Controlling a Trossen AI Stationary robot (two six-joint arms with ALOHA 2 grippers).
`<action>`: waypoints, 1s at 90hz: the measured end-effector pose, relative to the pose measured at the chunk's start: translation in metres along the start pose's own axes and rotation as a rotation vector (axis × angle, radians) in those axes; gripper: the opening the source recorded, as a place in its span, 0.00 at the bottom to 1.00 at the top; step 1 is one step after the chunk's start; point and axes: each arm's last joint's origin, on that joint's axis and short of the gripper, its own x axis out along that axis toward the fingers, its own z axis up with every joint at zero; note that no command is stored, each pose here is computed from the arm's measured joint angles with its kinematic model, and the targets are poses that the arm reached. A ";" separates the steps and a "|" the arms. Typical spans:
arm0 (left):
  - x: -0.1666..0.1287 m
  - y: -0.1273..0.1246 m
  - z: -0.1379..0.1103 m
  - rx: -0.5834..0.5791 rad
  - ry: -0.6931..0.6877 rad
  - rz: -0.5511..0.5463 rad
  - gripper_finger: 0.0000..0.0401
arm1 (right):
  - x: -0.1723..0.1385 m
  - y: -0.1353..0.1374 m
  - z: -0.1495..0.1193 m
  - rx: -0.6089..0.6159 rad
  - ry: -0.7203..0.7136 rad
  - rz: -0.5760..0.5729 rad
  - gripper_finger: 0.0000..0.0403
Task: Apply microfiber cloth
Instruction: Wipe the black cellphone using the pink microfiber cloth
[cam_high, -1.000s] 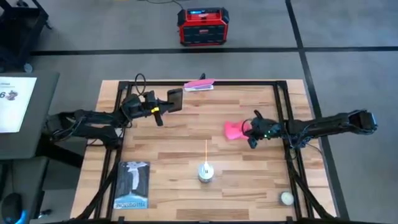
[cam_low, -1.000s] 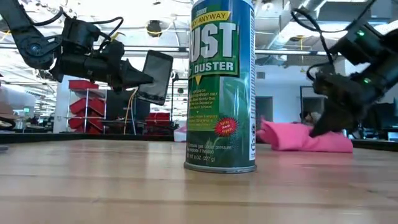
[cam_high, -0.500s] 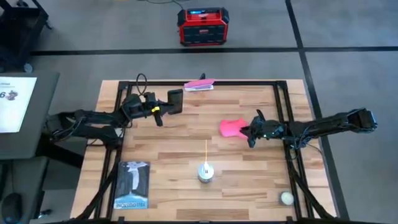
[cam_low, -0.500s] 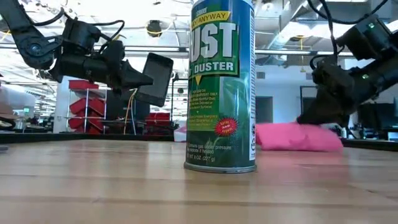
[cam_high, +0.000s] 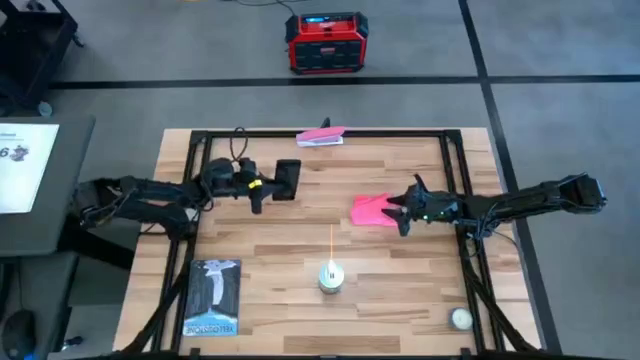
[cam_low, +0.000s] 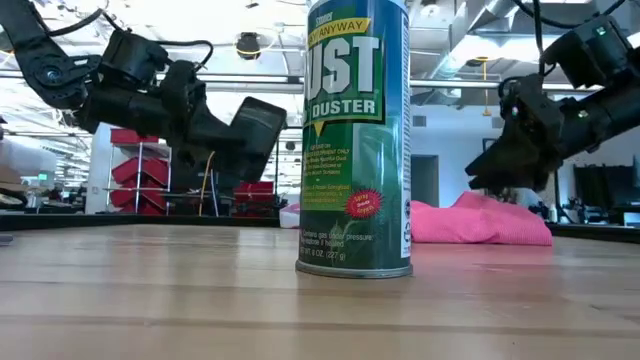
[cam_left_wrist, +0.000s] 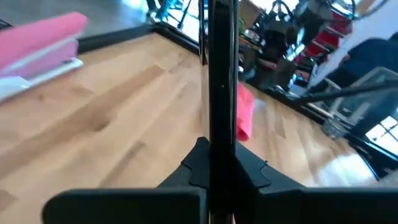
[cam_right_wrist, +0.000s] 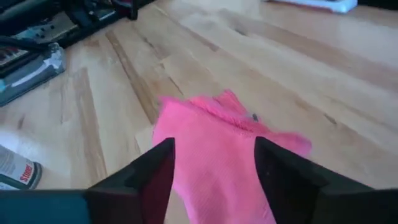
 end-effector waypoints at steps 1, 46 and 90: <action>0.000 0.000 0.000 0.001 0.002 0.005 0.01 | 0.000 0.000 0.000 -0.002 -0.002 -0.002 0.52; -0.026 0.004 -0.039 -0.183 -0.071 0.049 0.01 | -0.010 -0.005 0.009 -0.050 -0.066 -0.040 0.53; -0.023 0.006 -0.054 -0.507 0.095 0.104 0.01 | -0.028 -0.011 0.018 -0.056 -0.141 -0.041 0.53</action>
